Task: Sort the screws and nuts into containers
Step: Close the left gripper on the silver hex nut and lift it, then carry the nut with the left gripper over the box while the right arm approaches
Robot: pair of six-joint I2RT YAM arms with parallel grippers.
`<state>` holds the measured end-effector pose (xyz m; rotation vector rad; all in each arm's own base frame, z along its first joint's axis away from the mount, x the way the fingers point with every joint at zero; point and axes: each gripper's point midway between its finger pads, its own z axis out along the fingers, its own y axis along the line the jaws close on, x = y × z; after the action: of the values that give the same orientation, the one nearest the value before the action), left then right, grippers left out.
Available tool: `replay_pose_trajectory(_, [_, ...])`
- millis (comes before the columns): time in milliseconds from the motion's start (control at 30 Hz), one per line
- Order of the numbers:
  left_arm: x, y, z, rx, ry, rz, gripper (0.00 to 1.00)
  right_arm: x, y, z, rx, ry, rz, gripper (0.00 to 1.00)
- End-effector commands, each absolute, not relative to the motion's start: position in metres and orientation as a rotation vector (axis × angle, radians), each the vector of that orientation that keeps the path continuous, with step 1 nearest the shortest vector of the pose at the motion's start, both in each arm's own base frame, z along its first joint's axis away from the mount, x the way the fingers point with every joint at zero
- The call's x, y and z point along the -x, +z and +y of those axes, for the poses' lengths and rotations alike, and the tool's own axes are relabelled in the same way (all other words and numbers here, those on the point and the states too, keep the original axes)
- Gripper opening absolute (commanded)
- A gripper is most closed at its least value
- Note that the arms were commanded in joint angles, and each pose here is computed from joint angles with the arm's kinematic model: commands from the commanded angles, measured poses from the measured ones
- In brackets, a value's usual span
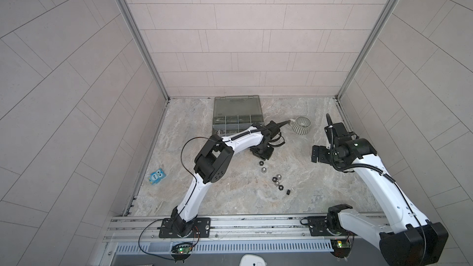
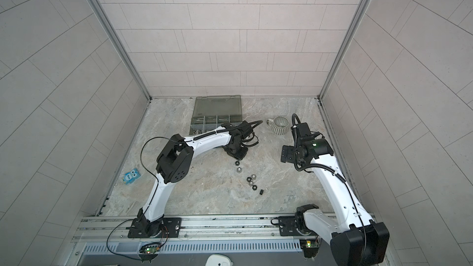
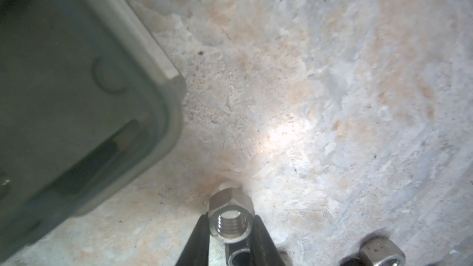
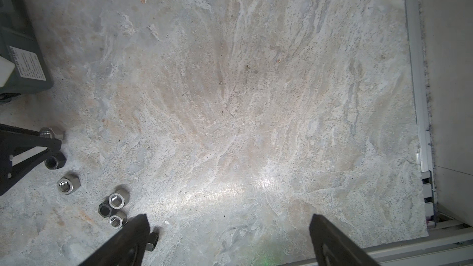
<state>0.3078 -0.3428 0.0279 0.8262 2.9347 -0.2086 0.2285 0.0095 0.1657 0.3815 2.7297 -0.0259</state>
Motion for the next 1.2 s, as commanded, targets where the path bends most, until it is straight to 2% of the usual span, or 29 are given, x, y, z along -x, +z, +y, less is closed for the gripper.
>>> replay_pose_trajectory(0, [-0.305, 0.052, -0.341, -0.843, -0.220, 2.900, 0.21, -0.229, 0.165, 0.009, -0.386, -0.025, 2.734, 0.99])
replay_pose_trajectory(433, [-0.306, 0.084, -0.343, -0.844, -0.255, 2.851, 0.20, -0.243, 0.168, 0.018, -0.364, 0.036, 2.724, 0.99])
replay_pose_trajectory(833, [-0.328, 0.126, -0.335, -0.804, -0.244, 2.778, 0.20, -0.273, 0.168, 0.038, -0.311, 0.127, 2.734, 0.99])
replay_pose_trajectory(1033, [-0.353, 0.130, -0.310, -0.697, -0.245, 2.788, 0.20, -0.297, 0.168, 0.069, -0.247, 0.265, 2.741, 0.99])
replay_pose_trajectory(1167, [-0.375, 0.136, -0.289, -0.599, -0.250, 2.783, 0.20, -0.317, 0.172, 0.104, -0.170, 0.461, 2.722, 0.99])
